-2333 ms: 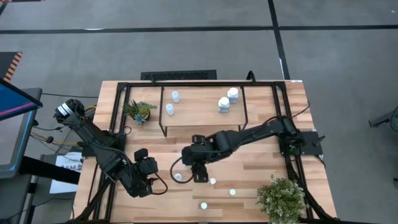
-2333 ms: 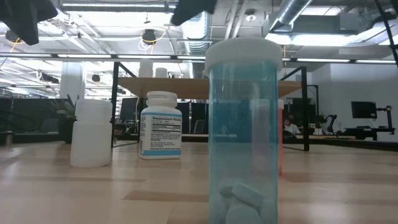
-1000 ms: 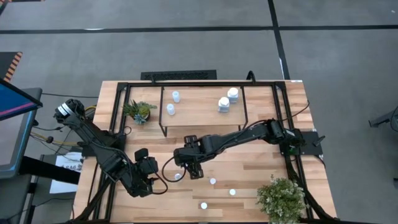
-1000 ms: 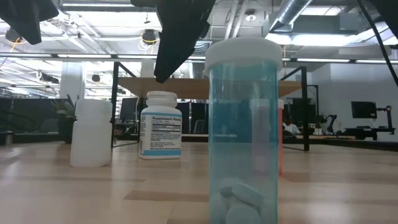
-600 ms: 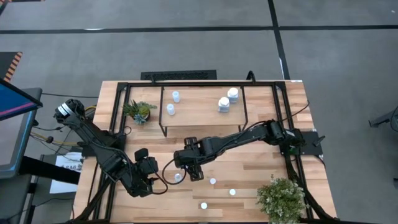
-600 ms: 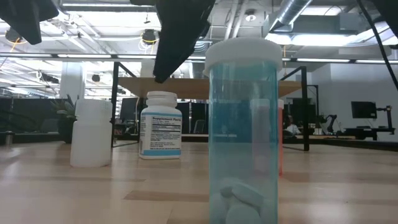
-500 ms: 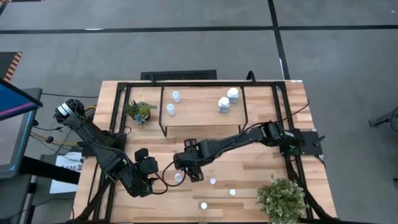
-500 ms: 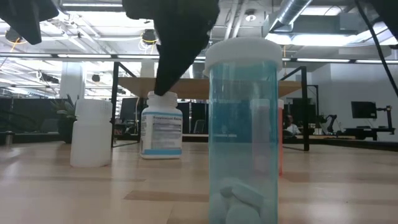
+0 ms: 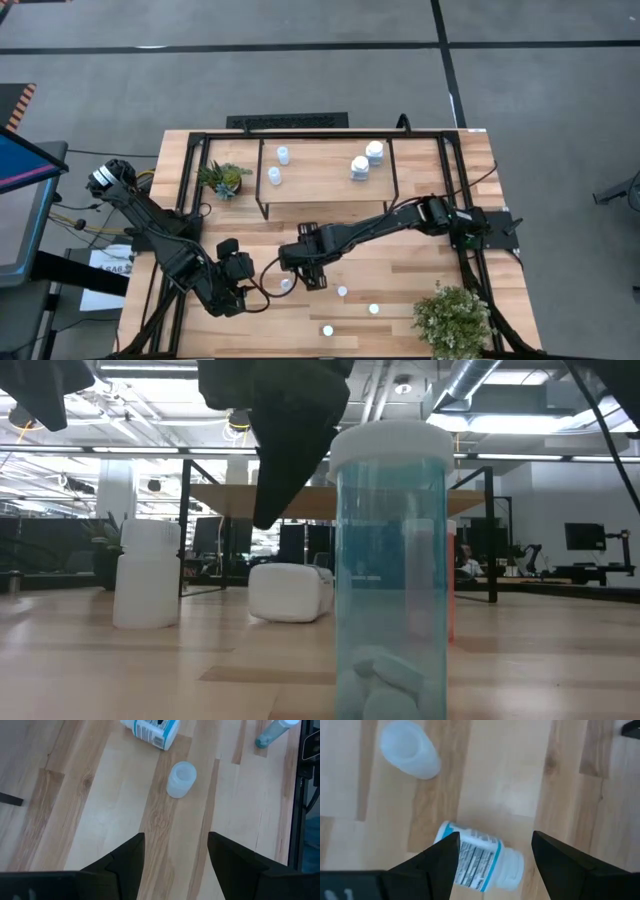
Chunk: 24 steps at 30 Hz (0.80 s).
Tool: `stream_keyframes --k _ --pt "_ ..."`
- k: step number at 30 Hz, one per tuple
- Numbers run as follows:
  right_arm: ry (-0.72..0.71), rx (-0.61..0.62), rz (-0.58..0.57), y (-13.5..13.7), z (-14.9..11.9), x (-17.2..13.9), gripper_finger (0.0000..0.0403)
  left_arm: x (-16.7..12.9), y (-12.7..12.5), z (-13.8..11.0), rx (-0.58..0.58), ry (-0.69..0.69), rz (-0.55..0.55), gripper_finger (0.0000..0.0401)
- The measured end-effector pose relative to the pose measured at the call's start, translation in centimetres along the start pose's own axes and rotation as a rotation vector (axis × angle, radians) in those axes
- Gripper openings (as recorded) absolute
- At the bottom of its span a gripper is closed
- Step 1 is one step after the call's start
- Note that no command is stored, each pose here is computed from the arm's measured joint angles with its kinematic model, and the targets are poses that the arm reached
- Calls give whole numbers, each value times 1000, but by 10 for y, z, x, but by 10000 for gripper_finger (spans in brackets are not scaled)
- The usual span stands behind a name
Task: Pick and place medicine bottles onto shelf by color
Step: Put the white and blue pill bottle on the shelf
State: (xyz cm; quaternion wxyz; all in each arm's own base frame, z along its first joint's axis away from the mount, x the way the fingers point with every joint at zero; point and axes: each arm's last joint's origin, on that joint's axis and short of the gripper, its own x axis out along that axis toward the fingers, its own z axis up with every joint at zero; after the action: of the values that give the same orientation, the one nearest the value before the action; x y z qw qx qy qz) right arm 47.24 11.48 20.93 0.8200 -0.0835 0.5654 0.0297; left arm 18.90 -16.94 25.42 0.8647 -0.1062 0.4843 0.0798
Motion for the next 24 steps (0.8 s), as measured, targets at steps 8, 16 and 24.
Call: stream_keyframes --k 8,16,24 --pt "81 62 -2 1 -9 -19 272 0 0 0 -7 -9 5 201" --pt "120 227 -13 -5 -24 -86 272 1 -5 8 -163 -118 -14 201" --pt "133 230 -8 6 -54 -163 272 26 -12 31 -285 -188 -68 203"
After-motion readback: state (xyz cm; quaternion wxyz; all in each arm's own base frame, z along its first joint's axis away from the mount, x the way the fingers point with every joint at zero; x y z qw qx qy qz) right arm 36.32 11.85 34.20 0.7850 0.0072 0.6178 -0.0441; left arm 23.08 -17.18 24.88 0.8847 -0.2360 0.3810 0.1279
